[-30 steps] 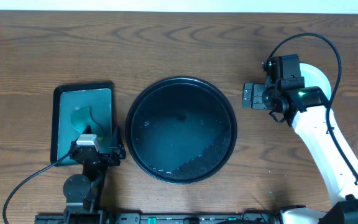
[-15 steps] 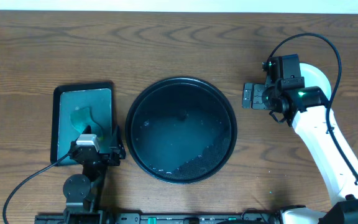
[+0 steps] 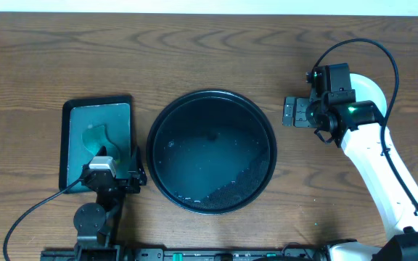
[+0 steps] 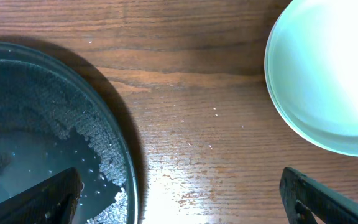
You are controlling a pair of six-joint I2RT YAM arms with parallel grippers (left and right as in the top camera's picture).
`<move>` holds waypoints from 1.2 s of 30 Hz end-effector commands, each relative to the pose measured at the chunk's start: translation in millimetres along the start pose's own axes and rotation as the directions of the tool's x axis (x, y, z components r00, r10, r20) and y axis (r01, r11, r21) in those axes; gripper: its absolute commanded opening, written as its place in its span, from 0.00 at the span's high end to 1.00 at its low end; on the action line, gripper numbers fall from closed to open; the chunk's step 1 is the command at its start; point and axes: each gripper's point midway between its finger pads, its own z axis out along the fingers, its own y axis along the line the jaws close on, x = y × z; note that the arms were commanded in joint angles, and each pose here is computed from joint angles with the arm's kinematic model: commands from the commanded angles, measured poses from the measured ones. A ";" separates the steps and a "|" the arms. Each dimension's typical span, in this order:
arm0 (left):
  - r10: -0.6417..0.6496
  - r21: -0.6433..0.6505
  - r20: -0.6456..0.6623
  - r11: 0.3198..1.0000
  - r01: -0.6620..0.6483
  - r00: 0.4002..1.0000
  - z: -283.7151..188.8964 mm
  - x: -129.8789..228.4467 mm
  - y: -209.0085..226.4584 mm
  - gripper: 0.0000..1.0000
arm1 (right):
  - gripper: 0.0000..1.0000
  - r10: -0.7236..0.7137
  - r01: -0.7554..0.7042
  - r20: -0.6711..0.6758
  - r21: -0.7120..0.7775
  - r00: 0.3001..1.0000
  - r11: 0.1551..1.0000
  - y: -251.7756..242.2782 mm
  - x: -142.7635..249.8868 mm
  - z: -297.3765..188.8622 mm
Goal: Clean dirty plates on tray and stack at the side
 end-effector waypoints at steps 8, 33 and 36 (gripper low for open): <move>0.014 0.004 -0.050 1.000 -0.014 0.999 0.0 14.2 0.1 0.18 | 0.01 -0.064 0.058 0.153 0.039 0.986 0.998 1.9 4.3 -49.1; 0.014 0.004 -0.050 1.000 -0.014 0.999 0.0 14.2 0.1 0.18 | 0.01 0.221 0.028 0.846 -0.268 0.486 0.963 -20.1 69.5 -112.8; 0.014 0.004 -0.050 1.000 -0.014 0.999 0.0 14.2 0.1 0.18 | 0.01 0.228 0.032 0.855 -0.274 0.465 0.961 -21.0 72.7 -110.4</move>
